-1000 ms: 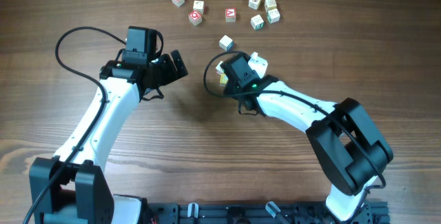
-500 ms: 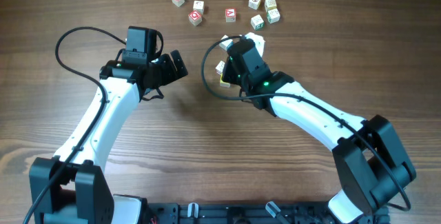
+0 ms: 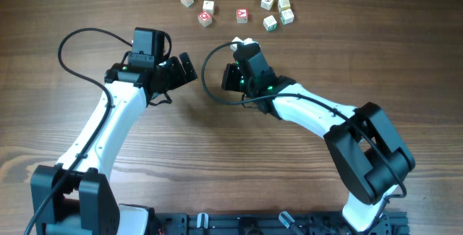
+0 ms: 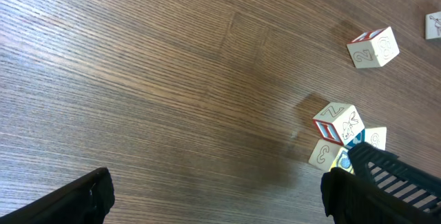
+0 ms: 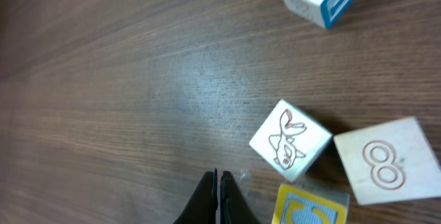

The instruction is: Form a circle

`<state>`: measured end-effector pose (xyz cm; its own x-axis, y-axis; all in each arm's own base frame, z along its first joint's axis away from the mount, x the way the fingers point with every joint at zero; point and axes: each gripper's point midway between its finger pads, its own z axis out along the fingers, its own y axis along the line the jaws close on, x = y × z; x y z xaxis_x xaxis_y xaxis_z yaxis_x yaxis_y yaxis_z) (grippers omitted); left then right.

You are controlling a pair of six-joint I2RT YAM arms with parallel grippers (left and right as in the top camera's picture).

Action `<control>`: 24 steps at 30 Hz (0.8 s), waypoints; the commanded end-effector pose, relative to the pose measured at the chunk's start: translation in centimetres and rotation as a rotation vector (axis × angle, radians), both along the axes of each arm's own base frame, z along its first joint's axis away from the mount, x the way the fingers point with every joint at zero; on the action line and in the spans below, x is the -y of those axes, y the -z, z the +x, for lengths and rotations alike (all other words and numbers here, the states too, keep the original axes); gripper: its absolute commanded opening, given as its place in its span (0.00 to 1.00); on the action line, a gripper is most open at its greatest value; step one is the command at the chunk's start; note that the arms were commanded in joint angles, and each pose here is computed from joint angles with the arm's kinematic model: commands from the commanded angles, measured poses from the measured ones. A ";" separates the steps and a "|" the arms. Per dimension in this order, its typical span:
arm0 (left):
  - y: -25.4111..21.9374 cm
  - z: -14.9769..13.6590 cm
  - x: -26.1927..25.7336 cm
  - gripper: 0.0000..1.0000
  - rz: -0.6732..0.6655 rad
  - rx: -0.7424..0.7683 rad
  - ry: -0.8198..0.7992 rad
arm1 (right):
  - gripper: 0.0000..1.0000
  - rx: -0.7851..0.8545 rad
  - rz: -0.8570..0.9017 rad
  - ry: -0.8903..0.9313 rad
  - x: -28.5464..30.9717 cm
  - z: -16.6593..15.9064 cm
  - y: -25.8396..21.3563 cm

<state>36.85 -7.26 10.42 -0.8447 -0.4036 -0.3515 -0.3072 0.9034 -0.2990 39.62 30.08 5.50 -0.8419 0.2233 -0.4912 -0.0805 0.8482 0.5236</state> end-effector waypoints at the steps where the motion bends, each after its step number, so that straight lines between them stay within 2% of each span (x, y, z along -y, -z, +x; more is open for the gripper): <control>1: 0.0 0.0 -0.3 1.00 0.017 0.004 0.010 | 0.05 -0.046 0.016 -0.011 -0.4 -0.7 0.8; 24: 0.0 0.0 -0.3 1.00 0.017 0.004 0.010 | 0.05 -0.084 -0.023 -0.005 0.0 -1.0 3.1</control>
<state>36.85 -7.26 10.42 -0.8447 -0.4036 -0.3515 -0.3072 0.9034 -0.2990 38.76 29.85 2.77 -0.8767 0.2043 -0.4354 -0.0490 0.8626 0.5035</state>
